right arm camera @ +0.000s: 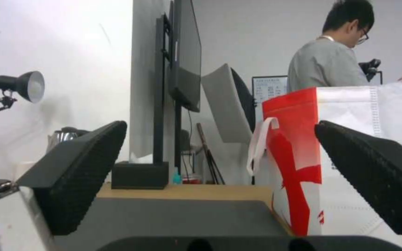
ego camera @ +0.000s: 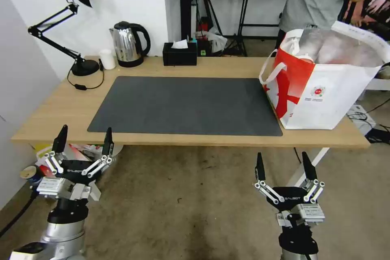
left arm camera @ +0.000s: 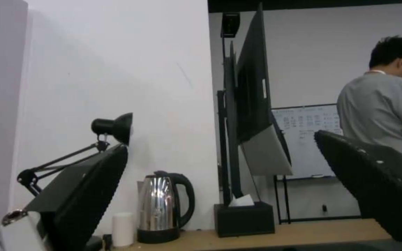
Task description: Pick up the trash from the table and place it into the takeout bag.
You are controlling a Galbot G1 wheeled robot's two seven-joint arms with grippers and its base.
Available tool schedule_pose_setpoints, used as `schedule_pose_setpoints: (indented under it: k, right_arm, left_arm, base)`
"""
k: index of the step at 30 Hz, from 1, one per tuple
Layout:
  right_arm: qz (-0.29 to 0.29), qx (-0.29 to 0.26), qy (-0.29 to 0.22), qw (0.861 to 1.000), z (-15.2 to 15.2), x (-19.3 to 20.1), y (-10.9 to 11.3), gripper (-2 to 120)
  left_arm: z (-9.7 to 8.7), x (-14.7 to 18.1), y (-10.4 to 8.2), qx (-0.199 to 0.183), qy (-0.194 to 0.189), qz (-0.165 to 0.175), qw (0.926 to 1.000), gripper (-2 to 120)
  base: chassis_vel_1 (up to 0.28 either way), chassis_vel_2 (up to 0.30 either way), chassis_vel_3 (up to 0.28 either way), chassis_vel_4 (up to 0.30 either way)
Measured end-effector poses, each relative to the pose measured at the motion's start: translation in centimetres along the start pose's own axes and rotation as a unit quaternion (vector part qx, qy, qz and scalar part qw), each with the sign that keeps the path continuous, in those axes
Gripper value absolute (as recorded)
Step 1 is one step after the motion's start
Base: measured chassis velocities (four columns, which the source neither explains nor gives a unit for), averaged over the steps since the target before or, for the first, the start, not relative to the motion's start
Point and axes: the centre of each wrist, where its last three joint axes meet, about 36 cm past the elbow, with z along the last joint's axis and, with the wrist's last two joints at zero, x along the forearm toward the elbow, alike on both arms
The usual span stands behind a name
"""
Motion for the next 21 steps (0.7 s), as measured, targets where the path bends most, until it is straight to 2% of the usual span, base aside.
schedule_pose_setpoints:
  k: [9, 21]
  right_arm:
    - [0.000, 0.000, 0.000, 1.000, 0.0, 0.0, 0.0, 100]
    - [0.000, 0.000, 0.000, 1.000, 0.0, 0.0, 0.0, 100]
  left_arm:
    - [1.1, 1.3, 0.1, -0.001, 0.001, 0.000, 1.0000, 100]
    - [1.6, 1.9, 0.5, -0.009, 0.000, 0.003, 1.0000, 100]
  base:
    - [0.000, 0.000, 0.000, 0.000]
    - [0.000, 0.000, 0.000, 0.000]
